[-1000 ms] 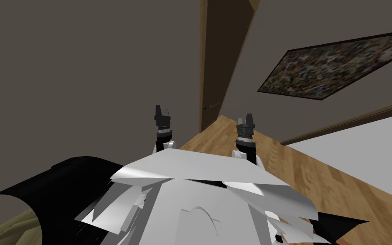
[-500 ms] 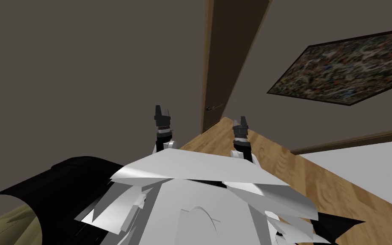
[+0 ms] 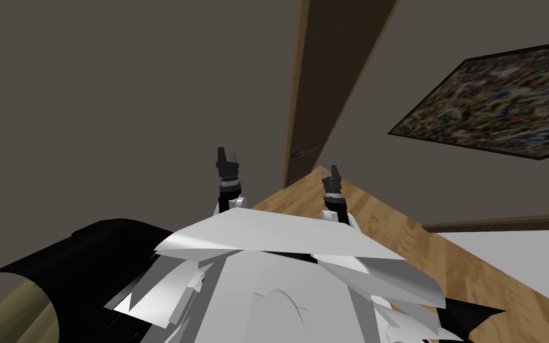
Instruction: Pull the door open
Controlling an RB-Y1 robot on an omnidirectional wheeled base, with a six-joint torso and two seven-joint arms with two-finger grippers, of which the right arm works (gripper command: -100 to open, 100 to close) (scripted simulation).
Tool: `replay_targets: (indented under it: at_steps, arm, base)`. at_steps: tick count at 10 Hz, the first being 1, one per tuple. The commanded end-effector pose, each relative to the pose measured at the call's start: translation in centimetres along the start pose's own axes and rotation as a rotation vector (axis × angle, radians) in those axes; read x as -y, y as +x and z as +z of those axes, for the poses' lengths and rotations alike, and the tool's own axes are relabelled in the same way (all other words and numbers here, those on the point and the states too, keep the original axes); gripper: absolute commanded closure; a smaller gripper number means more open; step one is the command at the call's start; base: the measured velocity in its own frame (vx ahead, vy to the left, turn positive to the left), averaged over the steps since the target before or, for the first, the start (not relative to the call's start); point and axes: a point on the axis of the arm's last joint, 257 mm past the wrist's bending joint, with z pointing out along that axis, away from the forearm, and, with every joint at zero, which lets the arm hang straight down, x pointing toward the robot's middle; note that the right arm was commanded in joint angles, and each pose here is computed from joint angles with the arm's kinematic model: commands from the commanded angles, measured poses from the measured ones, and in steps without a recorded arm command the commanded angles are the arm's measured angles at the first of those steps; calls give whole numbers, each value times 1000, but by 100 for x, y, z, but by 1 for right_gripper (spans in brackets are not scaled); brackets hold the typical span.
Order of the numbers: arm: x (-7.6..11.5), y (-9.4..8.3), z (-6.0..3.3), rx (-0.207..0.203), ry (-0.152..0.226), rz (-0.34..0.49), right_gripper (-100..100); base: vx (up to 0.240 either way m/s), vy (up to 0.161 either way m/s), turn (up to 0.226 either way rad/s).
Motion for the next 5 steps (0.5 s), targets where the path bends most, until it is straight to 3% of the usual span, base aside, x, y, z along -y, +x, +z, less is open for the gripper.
replay_targets:
  at_steps: [1,4,5]
  arm:
    - [145,27,-31,-16,19,16,-100]
    - [424,73,-87,-43,64,42,-100]
    - [433,72,-91,-43,66,42,-100]
  base:
    - [93,-77,145]
    - [76,-78,191]
    - [46,-58,37]
